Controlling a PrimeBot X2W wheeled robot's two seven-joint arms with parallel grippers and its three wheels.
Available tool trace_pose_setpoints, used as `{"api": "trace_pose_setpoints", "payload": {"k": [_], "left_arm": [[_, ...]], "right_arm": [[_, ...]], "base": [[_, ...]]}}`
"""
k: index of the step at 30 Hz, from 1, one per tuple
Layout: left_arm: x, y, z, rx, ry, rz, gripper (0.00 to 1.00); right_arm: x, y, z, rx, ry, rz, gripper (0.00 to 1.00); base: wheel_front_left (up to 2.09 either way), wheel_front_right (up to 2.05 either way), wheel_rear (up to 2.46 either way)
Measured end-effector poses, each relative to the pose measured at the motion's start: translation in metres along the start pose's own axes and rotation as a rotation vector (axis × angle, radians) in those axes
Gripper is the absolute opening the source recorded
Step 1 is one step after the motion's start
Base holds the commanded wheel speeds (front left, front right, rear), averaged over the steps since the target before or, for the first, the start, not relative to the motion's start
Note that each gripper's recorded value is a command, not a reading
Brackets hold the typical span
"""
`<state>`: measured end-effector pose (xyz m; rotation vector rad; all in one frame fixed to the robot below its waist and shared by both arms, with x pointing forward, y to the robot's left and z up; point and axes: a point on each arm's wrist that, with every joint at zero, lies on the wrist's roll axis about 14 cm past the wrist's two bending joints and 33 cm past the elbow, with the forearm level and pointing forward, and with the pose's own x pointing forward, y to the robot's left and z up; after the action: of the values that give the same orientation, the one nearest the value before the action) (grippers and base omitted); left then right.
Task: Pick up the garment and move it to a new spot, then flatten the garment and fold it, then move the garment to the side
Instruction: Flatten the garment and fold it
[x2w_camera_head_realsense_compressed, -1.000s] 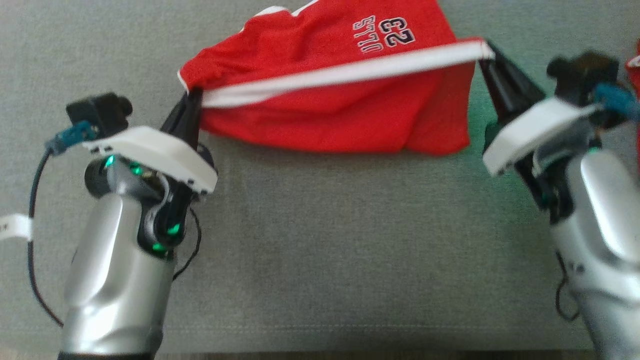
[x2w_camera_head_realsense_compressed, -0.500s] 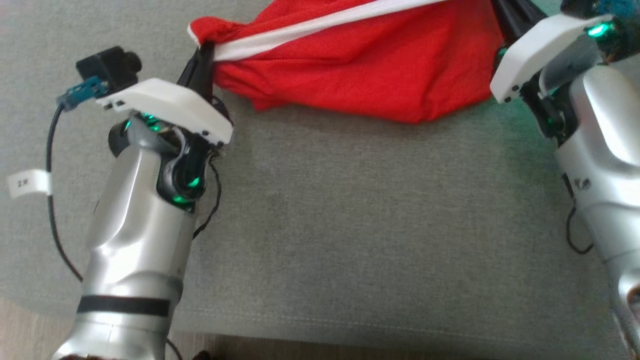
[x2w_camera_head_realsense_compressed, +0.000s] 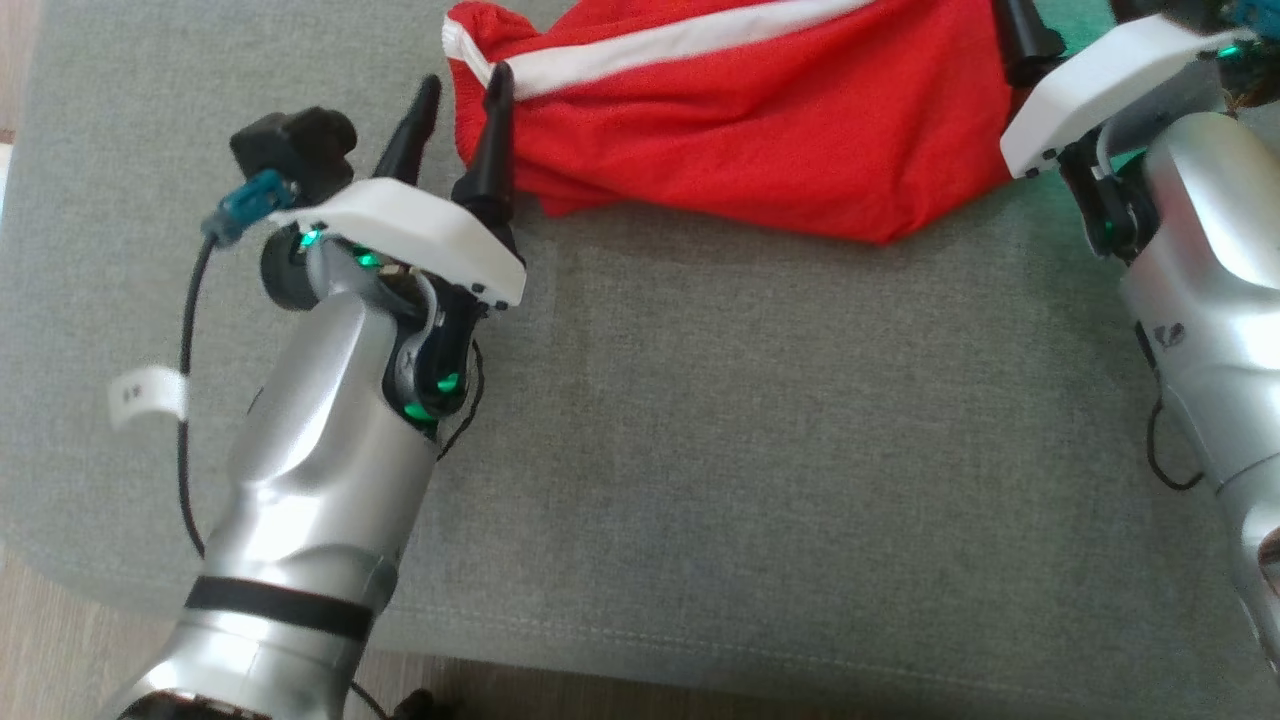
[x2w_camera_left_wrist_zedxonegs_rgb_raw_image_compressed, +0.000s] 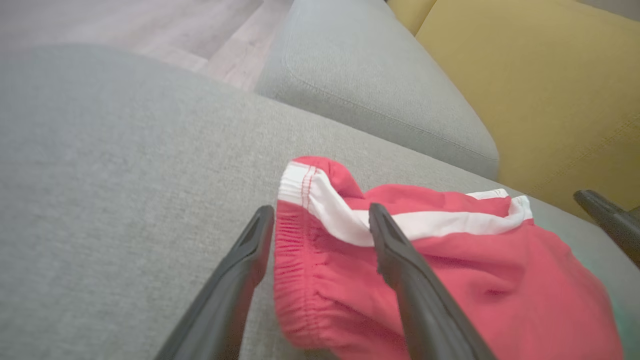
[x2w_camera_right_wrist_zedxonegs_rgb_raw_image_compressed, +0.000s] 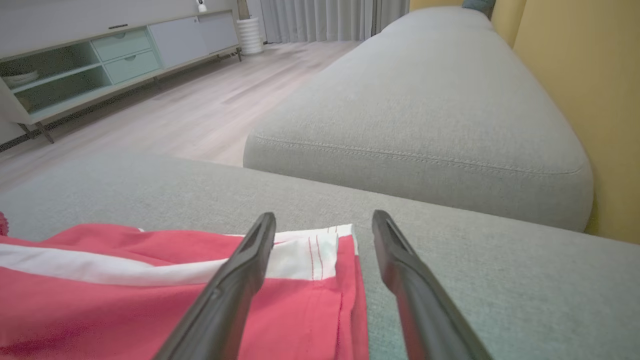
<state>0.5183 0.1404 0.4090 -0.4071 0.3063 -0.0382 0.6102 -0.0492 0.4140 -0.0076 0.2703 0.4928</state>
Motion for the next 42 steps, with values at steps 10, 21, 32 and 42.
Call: {"api": "trace_pose_setpoints", "payload": {"k": [10, 21, 32, 42], "left_arm": [[-0.031, 0.014, 0.026, 0.249, -0.169, 0.049, 1.00], [-0.088, 0.000, 0.058, 0.332, -0.333, 0.028, 1.00], [-0.105, 0.003, 0.041, 0.331, -0.295, 0.021, 1.00], [-0.105, 0.002, 0.040, 0.320, -0.297, 0.019, 1.00]], "right_arm": [[-0.024, -0.007, 0.036, -0.006, -0.176, -0.029, 1.00], [-0.121, -0.010, 0.009, 0.054, -0.234, -0.157, 1.00], [-0.170, 0.002, -0.004, 0.101, -0.192, -0.224, 1.00], [-0.173, -0.001, 0.008, 0.092, -0.208, -0.235, 1.00]], "base": [[0.00, 0.00, 0.00], [0.00, 0.00, 0.00], [0.00, 0.00, 0.00], [0.00, 0.00, 0.00]]}}
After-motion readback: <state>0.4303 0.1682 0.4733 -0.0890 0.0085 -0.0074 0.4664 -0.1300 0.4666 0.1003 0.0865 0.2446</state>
